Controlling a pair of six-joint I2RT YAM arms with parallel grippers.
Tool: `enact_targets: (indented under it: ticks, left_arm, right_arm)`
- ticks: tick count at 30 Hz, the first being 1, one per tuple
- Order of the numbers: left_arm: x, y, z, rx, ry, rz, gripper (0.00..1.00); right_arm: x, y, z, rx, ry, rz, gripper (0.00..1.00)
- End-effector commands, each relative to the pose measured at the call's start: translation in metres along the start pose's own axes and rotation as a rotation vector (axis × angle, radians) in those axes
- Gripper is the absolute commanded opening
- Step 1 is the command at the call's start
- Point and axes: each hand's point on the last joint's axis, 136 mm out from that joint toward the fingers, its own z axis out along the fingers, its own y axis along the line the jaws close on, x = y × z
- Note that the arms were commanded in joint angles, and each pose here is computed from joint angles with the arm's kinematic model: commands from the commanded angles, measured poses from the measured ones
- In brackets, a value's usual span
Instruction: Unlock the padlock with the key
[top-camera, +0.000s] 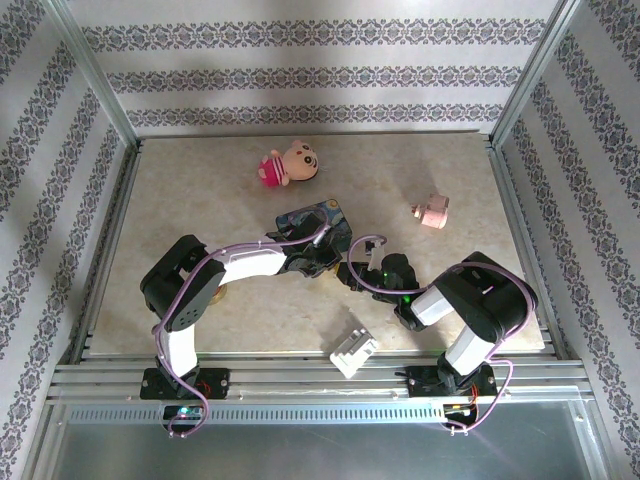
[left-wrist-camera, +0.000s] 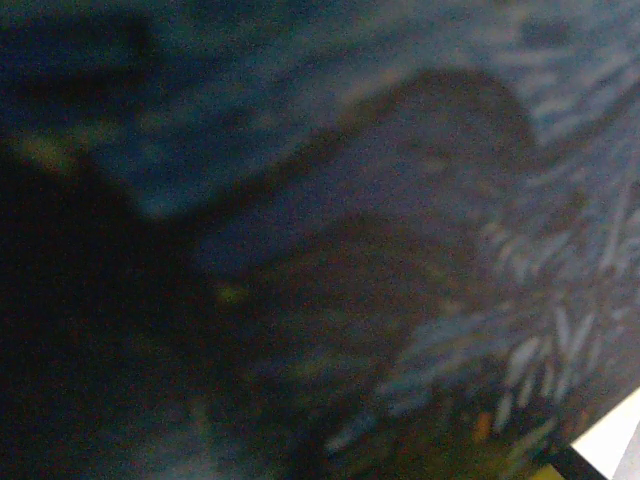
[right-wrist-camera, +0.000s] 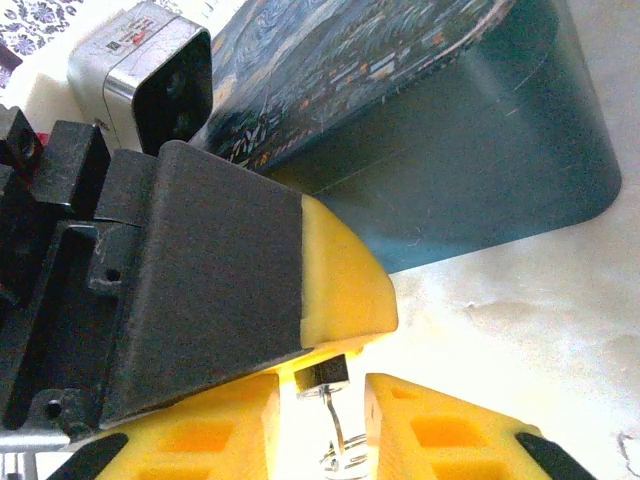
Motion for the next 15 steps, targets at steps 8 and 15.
enact_targets:
  ticks: [8,15]
  left_arm:
    - [0.017,0.007,-0.004,-0.02,0.061,-0.022,0.0]
    - [0.017,0.005,-0.004,-0.013,0.06,-0.026,0.0]
  right_arm:
    - [-0.01,0.014,-0.019,-0.019,-0.085,-0.026,0.32]
    - [-0.008,0.012,-0.022,0.008,-0.071,-0.027,0.34]
